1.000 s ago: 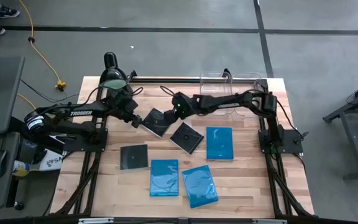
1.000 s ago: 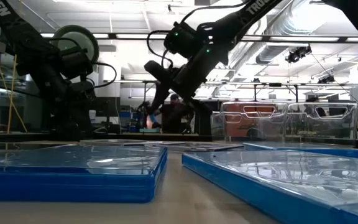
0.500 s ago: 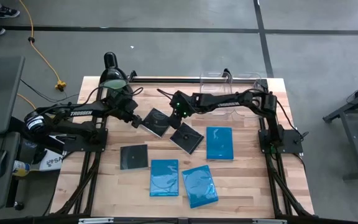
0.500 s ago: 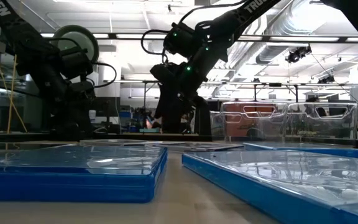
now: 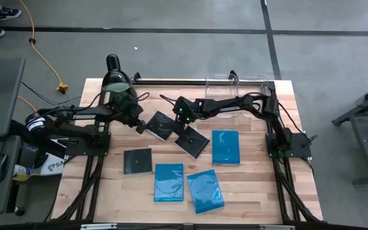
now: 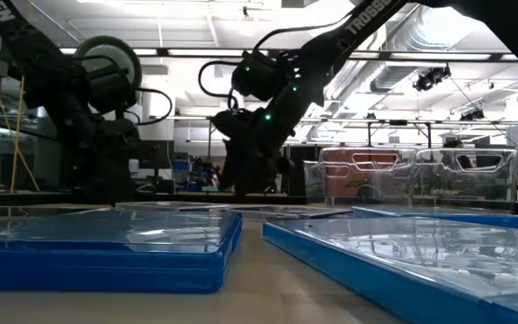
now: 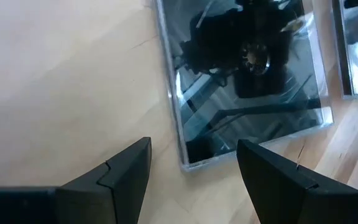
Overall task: Pick & place jewel cases by type
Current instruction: Put the top black CD case into the right transparent bin
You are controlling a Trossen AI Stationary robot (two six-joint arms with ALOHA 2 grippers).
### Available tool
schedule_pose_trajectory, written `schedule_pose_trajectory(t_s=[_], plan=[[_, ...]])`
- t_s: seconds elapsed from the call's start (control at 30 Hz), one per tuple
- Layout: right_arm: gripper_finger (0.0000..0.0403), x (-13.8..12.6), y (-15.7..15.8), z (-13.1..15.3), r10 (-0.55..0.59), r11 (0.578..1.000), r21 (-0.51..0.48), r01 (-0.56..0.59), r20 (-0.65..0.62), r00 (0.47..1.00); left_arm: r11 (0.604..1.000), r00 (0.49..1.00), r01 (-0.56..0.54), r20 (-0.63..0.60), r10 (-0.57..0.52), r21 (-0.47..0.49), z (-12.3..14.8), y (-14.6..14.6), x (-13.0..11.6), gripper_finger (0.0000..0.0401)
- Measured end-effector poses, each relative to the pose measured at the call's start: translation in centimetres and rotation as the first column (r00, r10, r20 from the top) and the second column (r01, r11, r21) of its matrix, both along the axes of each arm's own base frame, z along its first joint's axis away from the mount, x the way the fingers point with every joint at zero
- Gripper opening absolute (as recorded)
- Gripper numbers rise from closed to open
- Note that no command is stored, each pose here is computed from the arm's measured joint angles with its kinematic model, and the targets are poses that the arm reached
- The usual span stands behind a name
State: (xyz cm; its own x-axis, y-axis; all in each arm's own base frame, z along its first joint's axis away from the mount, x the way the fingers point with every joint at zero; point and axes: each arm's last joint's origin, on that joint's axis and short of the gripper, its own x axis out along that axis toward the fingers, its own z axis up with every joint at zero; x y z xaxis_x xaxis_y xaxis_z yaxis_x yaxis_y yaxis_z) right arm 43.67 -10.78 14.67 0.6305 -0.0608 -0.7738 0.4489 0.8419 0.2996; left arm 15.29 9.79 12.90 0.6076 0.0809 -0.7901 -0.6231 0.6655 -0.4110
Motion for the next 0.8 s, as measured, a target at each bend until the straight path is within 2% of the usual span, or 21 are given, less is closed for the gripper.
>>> schedule_pose_trajectory(t_s=[0.27, 0.5, 0.8], plan=[[0.0199, 0.3, 0.0, -1.8, -0.005, 0.999, 0.043, 0.006, -0.015, 1.000, 0.998, 0.998, 0.033, -0.053, -0.030, 0.056, -0.4, -1.0, 0.9, 0.0236], [0.0199, 0.5, 0.3, -2.1, -0.003, 0.998, 0.062, 0.004, -0.017, 1.000, 0.992, 0.996, 0.035, -0.090, -0.024, 0.121, -0.5, -1.6, 1.3, 0.0236], [0.0199, 1.0, 2.5, -2.2, 0.064, 0.994, 0.086, -0.062, -0.013, 0.998, 0.992, 0.995, 0.065, -0.079, -0.057, 0.104, -0.4, -2.8, 1.9, 0.0236]])
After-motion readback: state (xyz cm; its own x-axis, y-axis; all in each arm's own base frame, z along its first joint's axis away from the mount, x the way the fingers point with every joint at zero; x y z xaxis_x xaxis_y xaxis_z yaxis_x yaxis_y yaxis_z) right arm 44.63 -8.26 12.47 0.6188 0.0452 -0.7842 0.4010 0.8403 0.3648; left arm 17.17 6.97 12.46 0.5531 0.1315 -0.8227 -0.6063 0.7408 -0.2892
